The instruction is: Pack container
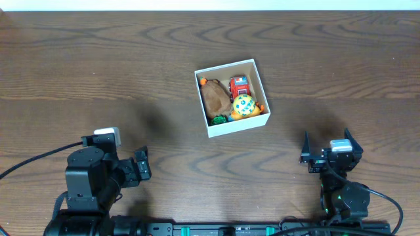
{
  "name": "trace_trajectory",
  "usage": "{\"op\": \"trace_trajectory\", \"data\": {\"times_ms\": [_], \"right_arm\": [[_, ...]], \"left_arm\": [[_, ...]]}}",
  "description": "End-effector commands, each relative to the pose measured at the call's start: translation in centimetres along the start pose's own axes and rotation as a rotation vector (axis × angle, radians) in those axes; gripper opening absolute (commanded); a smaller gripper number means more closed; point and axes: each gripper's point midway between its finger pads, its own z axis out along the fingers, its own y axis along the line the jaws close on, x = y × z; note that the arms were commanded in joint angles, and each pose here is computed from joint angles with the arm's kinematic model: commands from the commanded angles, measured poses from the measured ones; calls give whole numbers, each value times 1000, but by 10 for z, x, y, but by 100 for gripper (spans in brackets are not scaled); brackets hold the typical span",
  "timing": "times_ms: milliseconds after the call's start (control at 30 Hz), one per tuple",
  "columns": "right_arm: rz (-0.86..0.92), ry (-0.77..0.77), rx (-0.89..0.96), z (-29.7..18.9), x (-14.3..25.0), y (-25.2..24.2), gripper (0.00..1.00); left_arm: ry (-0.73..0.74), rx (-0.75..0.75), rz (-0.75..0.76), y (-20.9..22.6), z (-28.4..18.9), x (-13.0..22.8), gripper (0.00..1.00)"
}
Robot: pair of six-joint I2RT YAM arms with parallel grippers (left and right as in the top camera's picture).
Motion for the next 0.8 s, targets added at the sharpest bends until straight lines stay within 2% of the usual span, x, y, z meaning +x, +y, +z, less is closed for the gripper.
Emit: {"op": "trace_trajectory", "data": {"times_ms": [0, 767], "right_arm": [[4, -5, -15, 0, 0, 3, 99], [4, -5, -15, 0, 0, 3, 99]], "left_arm": [[7, 7, 0, -1, 1, 2, 98], [15, 5, 0, -1, 1, 4, 98]]}}
